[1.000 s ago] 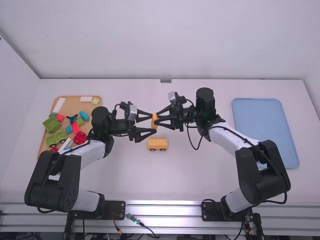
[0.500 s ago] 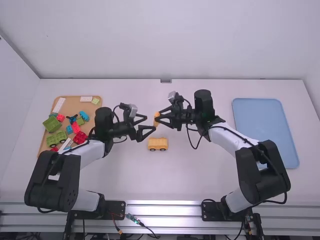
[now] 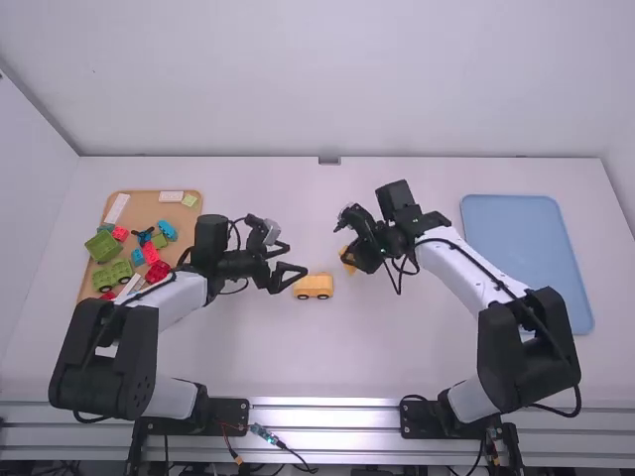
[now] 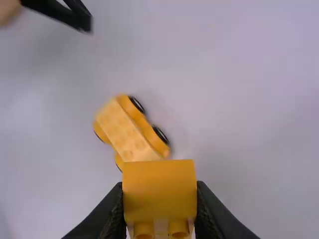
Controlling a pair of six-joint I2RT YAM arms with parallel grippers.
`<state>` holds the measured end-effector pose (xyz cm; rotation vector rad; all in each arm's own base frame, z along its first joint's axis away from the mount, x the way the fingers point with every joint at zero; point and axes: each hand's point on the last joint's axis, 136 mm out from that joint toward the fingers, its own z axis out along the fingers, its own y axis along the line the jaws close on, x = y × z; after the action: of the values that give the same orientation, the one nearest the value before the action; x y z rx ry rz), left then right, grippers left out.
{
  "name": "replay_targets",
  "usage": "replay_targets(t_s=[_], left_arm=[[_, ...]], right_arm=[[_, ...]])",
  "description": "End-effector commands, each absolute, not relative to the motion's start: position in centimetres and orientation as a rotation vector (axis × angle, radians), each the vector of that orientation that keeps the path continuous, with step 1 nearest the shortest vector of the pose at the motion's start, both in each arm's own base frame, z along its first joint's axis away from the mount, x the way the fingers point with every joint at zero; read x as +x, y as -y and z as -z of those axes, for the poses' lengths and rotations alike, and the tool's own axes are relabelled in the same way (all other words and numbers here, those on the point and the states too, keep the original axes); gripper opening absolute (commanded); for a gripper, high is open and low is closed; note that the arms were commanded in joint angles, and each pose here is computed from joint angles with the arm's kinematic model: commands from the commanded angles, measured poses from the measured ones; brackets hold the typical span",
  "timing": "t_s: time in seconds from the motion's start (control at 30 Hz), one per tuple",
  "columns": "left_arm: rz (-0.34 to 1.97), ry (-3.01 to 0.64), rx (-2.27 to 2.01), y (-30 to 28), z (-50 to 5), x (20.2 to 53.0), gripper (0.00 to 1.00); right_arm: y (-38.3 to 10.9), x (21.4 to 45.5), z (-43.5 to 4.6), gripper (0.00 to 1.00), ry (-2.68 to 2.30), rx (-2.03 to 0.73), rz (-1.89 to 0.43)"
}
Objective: Assemble lego blocks to make yellow taxi
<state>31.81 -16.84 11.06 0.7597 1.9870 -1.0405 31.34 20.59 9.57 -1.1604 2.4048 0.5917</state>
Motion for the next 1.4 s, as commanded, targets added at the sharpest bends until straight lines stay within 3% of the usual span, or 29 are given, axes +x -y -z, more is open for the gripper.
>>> replay_targets(t_s=[0.0, 0.43, 0.87, 0.97, 1.03, 1.1, 1.2, 1.37], left_arm=[[0.904, -1.932, 0.886, 16.3, -12.5, 33.6, 0.99], [0.689, -1.938, 1.253, 14.8, -13.2, 32.7, 0.99], [0.681, -1.956, 1.222, 13.9, -13.1, 33.0, 0.99], [0.681, -1.955, 1.222, 13.9, -13.1, 33.0, 0.99], [0.680, -1.957, 1.219, 13.8, -13.1, 33.0, 0.99], [0.681, -1.955, 1.223, 13.9, -13.1, 33.0, 0.99], [0.678, -1.943, 1.243, 14.1, -13.0, 32.8, 0.99], [0.682, -1.902, 1.333, 14.2, -12.6, 31.7, 0.99]], right_arm=[[-18.2, 32.9, -9.5, 0.00, -2.423, -1.240, -0.302], [-16.0, 29.2, -1.8, 0.00, -2.637, -1.728, -0.041], [-16.3, 29.9, 1.8, 0.00, -2.640, -1.879, 0.130], [-16.1, 30.3, 1.6, 0.20, -2.642, -1.859, 0.170], [-16.2, 30.5, 1.4, 0.56, -2.638, -1.856, 0.172], [-16.3, 30.8, 1.2, 0.82, -2.631, -1.850, 0.173], [-16.4, 31.0, 0.8, 0.97, -2.616, -1.847, 0.177], [-17.0, 31.5, -0.3, 0.99, -2.588, -1.814, 0.155]])
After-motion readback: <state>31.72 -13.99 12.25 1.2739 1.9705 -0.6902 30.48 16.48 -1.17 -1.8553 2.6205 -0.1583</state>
